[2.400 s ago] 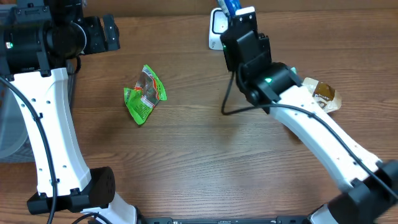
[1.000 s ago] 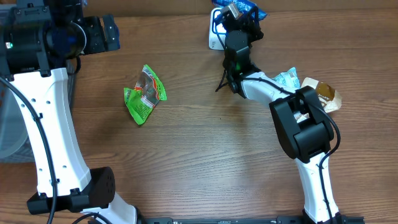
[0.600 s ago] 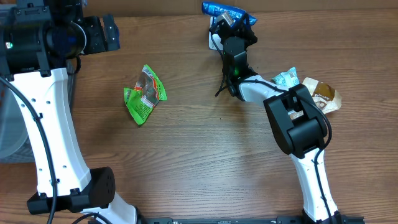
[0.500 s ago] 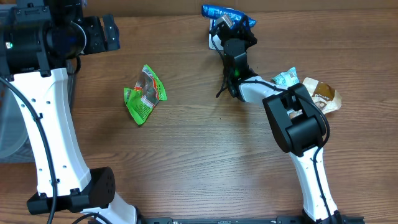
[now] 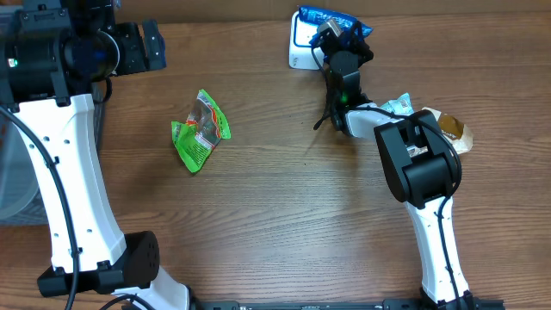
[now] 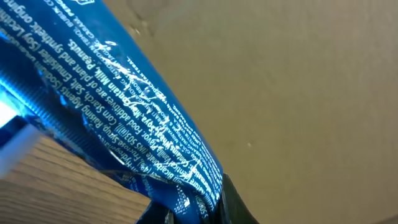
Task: Scan the item barcode
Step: 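Raise the Oreo pack and hold it over the white scanner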
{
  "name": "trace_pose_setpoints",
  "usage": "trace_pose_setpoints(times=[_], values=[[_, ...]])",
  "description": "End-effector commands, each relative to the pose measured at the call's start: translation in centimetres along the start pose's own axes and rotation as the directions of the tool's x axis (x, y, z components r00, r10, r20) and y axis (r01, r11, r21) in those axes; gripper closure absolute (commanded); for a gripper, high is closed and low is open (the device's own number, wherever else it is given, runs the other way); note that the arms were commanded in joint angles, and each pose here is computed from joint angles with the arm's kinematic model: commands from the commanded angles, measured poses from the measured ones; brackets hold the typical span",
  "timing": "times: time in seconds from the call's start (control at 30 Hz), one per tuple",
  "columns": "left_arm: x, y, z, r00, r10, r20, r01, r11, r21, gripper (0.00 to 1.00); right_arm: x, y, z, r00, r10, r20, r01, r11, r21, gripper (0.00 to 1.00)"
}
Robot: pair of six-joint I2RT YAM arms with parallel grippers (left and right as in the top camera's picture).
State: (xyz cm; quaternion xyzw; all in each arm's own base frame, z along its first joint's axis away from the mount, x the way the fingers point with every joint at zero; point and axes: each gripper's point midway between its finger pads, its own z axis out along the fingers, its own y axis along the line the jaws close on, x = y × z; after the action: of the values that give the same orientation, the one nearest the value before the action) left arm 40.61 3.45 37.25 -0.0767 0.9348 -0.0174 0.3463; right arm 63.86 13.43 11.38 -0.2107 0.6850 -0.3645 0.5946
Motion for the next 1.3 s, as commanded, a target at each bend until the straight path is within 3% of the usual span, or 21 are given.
trace_pose_setpoints(times=[0.0, 0.2, 0.6, 0.93, 1.1, 1.27], values=[[-0.1, 0.0, 0.3, 1.000, -0.009, -0.004, 0.009, 1.000, -0.003, 0.00, -1.2, -0.4, 0.3, 0.999, 0.026, 0.048, -0.026, 1.000, 0.004, 0.96], [-0.1, 0.0, 0.3, 1.000, -0.010, -0.004, 0.010, 1.000, -0.003, 0.00, -0.4, 0.5, 0.3, 0.999, -0.015, 0.050, 0.014, 1.000, 0.014, 0.96], [-0.1, 0.0, 0.3, 1.000, -0.010, -0.004, 0.010, 1.000, -0.003, 0.00, -5.6, -3.3, -1.7, 0.972, -0.109, 0.207, 0.067, 0.977, 0.203, 0.96], [-0.1, 0.0, 0.3, 1.000, -0.009, -0.004, 0.009, 1.000, -0.003, 0.00, -10.1, -6.7, -5.5, 0.931, -0.150, 0.334, 0.013, 0.925, 0.379, 0.96], [-0.1, 0.0, 0.3, 1.000, -0.009, -0.004, 0.009, 1.000, -0.003, 0.00, -10.3, -6.2, -5.4, 0.924, -0.166, 0.344, 0.031, 0.930, 0.367, 0.96], [-0.1, 0.0, 0.3, 1.000, -0.009, -0.004, 0.009, 1.000, -0.003, 0.00, -7.0, -2.8, -2.4, 0.958, -0.118, 0.262, 0.067, 0.978, 0.196, 0.96]])
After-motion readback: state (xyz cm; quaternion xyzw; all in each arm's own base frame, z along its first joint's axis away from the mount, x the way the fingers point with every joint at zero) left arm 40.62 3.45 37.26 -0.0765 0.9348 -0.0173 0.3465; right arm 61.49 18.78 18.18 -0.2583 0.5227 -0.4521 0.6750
